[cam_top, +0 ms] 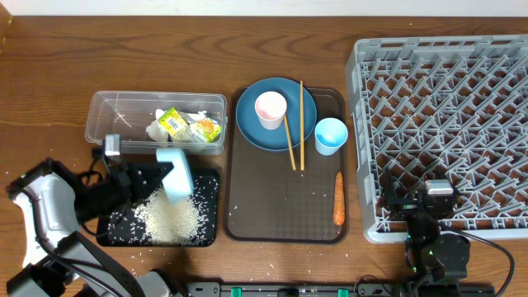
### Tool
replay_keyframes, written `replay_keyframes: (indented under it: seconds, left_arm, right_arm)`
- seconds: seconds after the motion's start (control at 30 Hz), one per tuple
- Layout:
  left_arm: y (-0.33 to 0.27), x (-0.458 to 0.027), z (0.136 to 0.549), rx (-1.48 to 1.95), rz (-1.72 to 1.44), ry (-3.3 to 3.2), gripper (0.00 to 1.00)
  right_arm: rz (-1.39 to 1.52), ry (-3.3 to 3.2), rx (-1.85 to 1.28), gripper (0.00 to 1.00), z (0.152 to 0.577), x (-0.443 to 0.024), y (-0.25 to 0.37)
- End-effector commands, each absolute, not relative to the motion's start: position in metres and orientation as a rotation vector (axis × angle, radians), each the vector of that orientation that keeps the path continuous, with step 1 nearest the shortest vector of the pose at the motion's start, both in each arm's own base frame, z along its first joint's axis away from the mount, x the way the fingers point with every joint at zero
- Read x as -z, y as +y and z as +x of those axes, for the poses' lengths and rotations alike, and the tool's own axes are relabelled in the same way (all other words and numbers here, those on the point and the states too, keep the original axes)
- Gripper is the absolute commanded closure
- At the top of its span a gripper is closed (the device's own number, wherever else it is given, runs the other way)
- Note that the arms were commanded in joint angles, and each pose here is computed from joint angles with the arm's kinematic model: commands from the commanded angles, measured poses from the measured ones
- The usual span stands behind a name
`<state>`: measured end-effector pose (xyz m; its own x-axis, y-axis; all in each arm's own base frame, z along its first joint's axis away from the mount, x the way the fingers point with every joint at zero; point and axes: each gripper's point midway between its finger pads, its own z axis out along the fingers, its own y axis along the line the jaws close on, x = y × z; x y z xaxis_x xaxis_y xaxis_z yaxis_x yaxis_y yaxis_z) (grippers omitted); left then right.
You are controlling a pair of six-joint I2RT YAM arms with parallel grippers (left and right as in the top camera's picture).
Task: Sort waste into correct bins and load items into the dishwasher rack
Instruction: 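Carry the emptied bowl right and set it on the brown tray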
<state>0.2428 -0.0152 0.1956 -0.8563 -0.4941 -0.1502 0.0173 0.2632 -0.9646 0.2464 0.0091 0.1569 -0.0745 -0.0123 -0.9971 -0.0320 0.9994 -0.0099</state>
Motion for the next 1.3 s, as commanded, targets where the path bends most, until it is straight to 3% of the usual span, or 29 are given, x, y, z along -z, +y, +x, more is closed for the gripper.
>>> replay_keyframes:
  seconds: [0.0, 0.27, 0.5, 0.87, 1.27]
  left_arm:
    - [-0.006, -0.195, 0.248, 1.617, -0.597, 2.196, 0.94]
    - [-0.008, -0.206, 0.234, 1.442, -0.587, 2.297, 0.94]
    - [0.001, -0.202, 0.228, 1.029, -0.691, 2.428, 0.94]
    - [-0.061, -0.230, 0.224, 0.958, -0.404, 2.443, 0.94]
    - [-0.114, -0.197, 0.220, 0.749, -0.245, 2.662, 0.94]
  right_arm:
    - [-0.029, 1.644, -0.006, 0.01, 0.246, -0.157, 0.007]
    - [-0.029, 1.644, -0.006, 0.01, 0.246, -0.157, 0.007]
    - [-0.029, 1.644, -0.006, 0.01, 0.246, -0.157, 0.007]
    - [-0.029, 1.644, -0.006, 0.01, 0.246, -0.157, 0.007]
    - [-0.029, 1.644, -0.006, 0.01, 0.246, -0.157, 0.007]
